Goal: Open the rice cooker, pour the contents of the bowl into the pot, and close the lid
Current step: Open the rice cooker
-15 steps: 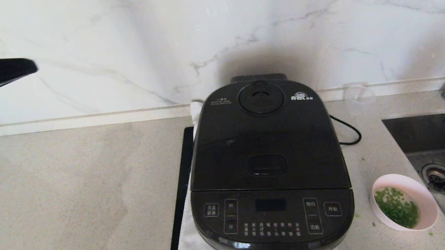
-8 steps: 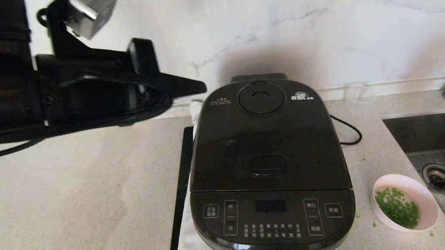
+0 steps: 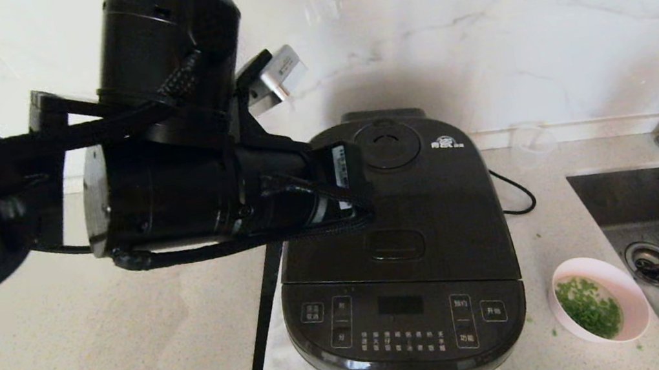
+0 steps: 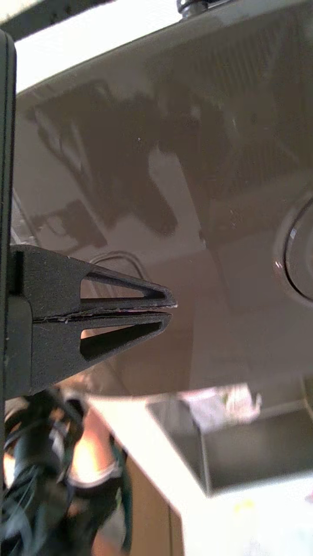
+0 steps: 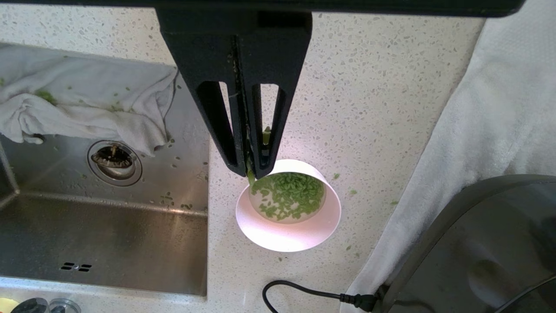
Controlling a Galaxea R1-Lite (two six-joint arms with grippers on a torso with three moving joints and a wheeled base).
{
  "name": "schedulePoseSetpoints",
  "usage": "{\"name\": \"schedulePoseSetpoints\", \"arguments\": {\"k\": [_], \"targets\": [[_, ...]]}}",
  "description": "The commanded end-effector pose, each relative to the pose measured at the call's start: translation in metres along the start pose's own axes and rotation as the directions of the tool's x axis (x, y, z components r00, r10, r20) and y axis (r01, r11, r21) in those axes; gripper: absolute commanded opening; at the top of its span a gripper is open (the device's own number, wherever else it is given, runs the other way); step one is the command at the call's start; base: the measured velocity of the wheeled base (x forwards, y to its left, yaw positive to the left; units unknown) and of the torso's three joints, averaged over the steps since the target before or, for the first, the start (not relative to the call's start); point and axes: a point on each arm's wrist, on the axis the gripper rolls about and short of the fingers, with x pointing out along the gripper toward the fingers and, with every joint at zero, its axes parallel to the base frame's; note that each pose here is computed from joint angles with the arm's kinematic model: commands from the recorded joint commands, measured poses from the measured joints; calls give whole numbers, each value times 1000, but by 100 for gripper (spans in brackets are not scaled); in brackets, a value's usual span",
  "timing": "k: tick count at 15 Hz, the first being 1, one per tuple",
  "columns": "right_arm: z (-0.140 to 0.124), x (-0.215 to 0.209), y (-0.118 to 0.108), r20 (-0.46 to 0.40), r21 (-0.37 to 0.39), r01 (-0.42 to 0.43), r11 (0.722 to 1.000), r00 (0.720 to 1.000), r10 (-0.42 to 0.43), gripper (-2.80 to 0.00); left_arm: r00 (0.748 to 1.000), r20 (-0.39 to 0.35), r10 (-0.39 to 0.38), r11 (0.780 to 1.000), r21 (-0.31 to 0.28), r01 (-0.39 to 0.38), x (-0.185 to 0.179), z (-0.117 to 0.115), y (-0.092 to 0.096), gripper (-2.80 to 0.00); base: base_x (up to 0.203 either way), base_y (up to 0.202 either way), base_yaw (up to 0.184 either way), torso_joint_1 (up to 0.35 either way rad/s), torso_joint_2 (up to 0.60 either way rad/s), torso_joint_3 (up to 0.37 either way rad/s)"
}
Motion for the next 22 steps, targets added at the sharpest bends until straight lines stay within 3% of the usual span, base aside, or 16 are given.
{"name": "schedulePoseSetpoints", "arguments": {"k": [1,8,15,22], "targets": [[0,0,0,0,-1,-1,1000,1000,1,-280,999,-29,22,1000,11,-22,12,-9,-5,-280,0,0,0,0,0,0],[0,0,0,0,-1,0,1000,1000,0,-280,992,-60,112,993,32,-111,31,-25,-6,-280,0,0,0,0,0,0],[0,0,0,0,0,0,1000,1000,0,-280,995,-29,99,995,24,-98,45,-31,-5,-280,0,0,0,0,0,0],[0,0,0,0,0,0,1000,1000,0,-280,993,-46,110,994,20,-109,28,-38,-2,-280,0,0,0,0,0,0]]}}
